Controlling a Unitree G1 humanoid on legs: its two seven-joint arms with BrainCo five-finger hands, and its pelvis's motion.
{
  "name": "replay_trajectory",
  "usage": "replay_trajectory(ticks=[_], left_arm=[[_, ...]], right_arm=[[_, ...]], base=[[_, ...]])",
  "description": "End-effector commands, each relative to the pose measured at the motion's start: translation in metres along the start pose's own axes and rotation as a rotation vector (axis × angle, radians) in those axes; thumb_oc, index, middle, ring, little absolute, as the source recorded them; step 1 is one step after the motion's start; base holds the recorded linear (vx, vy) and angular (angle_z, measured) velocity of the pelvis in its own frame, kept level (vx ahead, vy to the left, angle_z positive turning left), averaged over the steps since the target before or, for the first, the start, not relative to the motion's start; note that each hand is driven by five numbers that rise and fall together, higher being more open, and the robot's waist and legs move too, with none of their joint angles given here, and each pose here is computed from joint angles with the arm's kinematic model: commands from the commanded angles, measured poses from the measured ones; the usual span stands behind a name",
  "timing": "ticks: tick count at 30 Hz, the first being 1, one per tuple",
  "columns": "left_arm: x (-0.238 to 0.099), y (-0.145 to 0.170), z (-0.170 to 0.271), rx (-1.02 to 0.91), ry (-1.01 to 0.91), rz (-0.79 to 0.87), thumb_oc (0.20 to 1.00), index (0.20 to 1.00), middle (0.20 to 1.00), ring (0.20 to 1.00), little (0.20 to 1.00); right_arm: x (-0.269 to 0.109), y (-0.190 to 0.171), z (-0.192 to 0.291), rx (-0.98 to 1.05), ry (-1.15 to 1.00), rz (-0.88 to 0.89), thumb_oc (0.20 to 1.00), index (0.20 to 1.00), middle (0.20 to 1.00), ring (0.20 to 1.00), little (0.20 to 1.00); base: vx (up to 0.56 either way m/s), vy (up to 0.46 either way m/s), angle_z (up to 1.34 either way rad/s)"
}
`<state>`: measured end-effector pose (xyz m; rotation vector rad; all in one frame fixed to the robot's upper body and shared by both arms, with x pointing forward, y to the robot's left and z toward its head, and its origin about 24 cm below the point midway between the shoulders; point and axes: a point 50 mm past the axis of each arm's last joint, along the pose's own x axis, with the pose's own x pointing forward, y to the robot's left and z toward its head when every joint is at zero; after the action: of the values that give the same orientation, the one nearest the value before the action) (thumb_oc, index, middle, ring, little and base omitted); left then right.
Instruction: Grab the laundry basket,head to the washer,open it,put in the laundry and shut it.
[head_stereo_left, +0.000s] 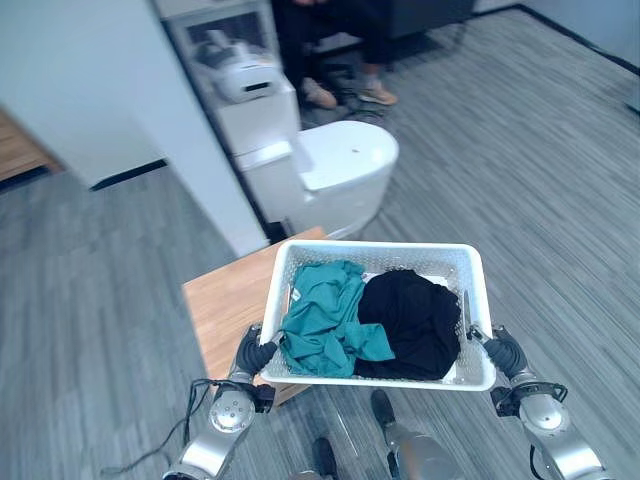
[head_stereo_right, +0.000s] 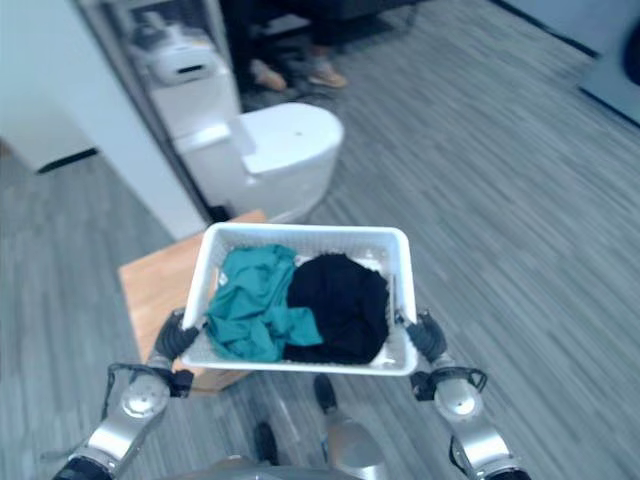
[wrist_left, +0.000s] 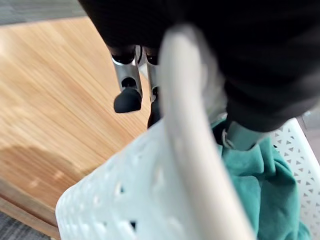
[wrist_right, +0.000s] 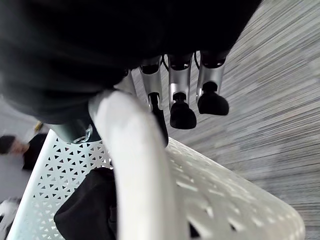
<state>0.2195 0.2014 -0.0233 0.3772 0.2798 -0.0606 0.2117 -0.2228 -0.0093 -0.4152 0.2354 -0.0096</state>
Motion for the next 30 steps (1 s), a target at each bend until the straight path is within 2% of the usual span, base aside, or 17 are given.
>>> replay_trajectory(ticks=[1,4,10,18,24,30], left_arm=[[0.009,-0.029,0.065,-0.052,-0.333,-0.188,0.200,0.200,0.200,0.200,0.200],[0.012,-0.027,0.075,-0.060,-0.367,-0.178,0.200,0.200,0.200,0.200,0.200],[0.011,-0.033,0.062,-0.075,-0.313,-0.186,0.200,0.200,0.200,0.200,0.200],[0.008,-0.048,0.059,-0.116,-0.294,-0.189,0.200,0.200,0.200,0.200,0.200],[0.010,-0.046,0.060,-0.109,-0.295,-0.175,0.200,0.200,0.200,0.200,0.200],[0.001,-0.036,0.045,-0.103,-0.247,-0.153,0.200,0.200,0.200,0.200,0.200]], right_arm=[[0.016,0.010,0.064,0.096,-0.325,0.052,0.200,0.200,0.200,0.200,0.200],[0.015,0.018,0.076,0.117,-0.375,0.069,0.200,0.200,0.200,0.200,0.200],[0.012,0.025,0.080,0.103,-0.396,0.117,0.200,0.200,0.200,0.200,0.200],[0.016,0.023,0.087,0.060,-0.415,0.133,0.200,0.200,0.200,0.200,0.200],[0.019,0.019,0.084,0.083,-0.399,0.104,0.200,0.200,0.200,0.200,0.200],[0.018,0.029,0.081,0.144,-0.379,0.151,0.200,0.200,0.200,0.200,0.200]], base=[[0.04,-0.103,-2.49],[0.02,-0.122,-2.20],[0.19,-0.210,-1.48],[0.17,-0.081,-0.96],[0.17,0.048,-0.80],[0.22,0.169,-0.41]])
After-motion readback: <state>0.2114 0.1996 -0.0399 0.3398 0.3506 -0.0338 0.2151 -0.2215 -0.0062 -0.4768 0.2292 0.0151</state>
